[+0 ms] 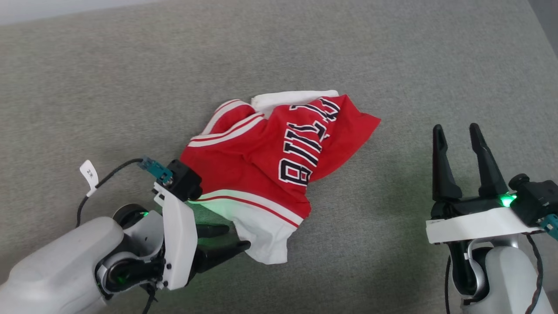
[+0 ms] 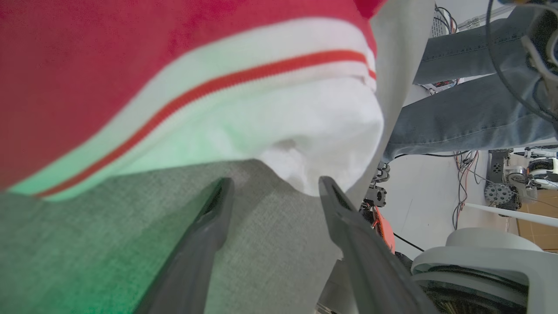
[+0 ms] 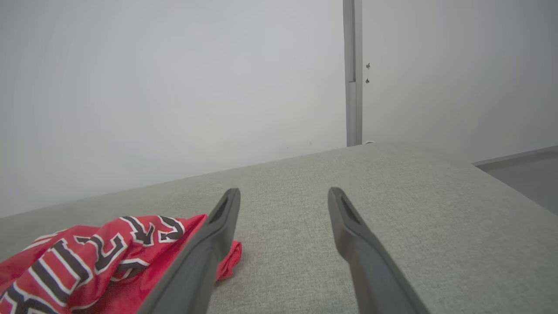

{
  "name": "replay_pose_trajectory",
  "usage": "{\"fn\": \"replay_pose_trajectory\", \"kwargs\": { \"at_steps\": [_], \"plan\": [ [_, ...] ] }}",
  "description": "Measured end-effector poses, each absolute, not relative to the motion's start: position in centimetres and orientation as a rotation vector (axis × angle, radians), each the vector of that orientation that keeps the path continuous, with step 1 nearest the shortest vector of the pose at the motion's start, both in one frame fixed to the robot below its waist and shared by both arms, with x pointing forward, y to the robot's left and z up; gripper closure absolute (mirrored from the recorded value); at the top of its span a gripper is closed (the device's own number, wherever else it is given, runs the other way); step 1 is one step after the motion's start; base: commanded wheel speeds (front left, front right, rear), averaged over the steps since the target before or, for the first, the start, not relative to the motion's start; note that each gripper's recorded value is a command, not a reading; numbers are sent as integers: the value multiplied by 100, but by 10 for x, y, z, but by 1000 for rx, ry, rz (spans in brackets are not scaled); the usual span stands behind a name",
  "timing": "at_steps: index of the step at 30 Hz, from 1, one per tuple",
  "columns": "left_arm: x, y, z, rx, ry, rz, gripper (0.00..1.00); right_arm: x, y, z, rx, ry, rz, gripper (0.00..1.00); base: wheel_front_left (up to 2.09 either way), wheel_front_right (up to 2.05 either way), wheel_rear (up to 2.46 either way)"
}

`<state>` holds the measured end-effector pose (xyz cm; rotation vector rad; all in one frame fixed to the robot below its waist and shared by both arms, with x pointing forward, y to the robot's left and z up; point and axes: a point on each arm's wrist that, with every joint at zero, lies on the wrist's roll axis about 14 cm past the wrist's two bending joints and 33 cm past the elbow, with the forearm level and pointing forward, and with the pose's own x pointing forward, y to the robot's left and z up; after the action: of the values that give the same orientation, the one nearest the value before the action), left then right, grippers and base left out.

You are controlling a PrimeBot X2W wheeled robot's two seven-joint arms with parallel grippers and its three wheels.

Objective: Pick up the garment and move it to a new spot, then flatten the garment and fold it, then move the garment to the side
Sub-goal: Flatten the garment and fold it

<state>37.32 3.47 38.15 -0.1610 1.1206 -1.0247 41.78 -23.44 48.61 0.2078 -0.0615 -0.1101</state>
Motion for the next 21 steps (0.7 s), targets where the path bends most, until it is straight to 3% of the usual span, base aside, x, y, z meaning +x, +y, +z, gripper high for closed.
{"fn": "replay_pose_trajectory", "kwargs": {
  "at_steps": [6,7,9,10,16,21],
  "plan": [
    [381,19,371,-226,1185,-1042,0,414,-242,481,209,-47,-133,0,0,0,0],
    [381,17,371,-220,1190,-1050,16,414,-242,481,208,-45,-135,0,0,0,0],
    [381,16,370,-201,1188,-1061,86,414,-243,480,207,-44,-138,0,0,0,0],
    [382,15,370,-183,1184,-1068,100,413,-244,480,207,-44,-139,0,0,0,0],
    [382,24,368,-196,1187,-1032,100,415,-245,483,214,-55,-145,0,0,0,0],
    [399,81,375,-136,1168,-901,100,419,-241,482,218,-58,-131,0,0,0,0]
  ]
}}
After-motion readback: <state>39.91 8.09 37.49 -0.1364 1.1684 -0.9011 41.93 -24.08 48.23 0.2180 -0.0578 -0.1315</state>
